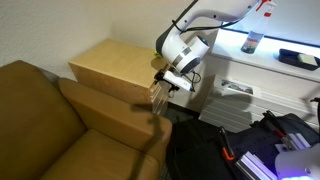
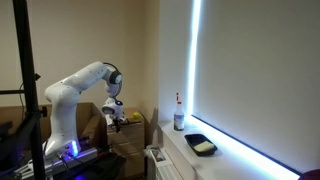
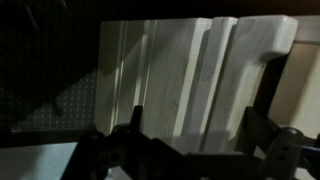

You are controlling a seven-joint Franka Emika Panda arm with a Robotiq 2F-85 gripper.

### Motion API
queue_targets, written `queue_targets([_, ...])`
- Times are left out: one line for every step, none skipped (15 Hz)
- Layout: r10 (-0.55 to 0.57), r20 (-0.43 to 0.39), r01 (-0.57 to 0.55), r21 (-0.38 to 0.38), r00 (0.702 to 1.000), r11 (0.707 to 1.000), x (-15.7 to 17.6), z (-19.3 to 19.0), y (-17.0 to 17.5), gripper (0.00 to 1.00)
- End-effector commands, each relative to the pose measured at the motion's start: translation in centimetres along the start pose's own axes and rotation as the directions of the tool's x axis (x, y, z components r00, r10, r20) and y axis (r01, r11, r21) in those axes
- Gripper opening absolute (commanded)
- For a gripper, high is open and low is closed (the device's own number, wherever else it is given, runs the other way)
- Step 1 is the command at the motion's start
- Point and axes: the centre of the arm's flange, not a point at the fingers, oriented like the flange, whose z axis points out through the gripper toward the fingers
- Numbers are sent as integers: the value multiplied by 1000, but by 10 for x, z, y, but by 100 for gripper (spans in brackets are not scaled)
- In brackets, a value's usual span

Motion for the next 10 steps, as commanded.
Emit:
queue_targets([-16,-58,12,-77,998,997,-8,5,23,100])
queue_targets([-15,-74,7,-110,997,994,-6,-4,29,100])
queue_targets([-12,-89,0,-128,996,992,-5,-11,34,100])
queue_targets([0,-120,-18,-148,993,989,-3,-20,46,100])
queue_targets([22,-150,-48,-174,988,984,0,-27,59,100])
queue_targets([52,-170,-85,-193,984,978,2,-36,76,100])
queue_targets([81,-193,-122,-215,978,969,5,-42,93,100])
queue_targets([113,-218,-167,-248,969,954,9,-46,118,100])
queue_targets([162,-218,-219,-269,963,938,12,-49,143,100])
queue_targets([197,-240,-267,-305,951,914,19,-56,169,100])
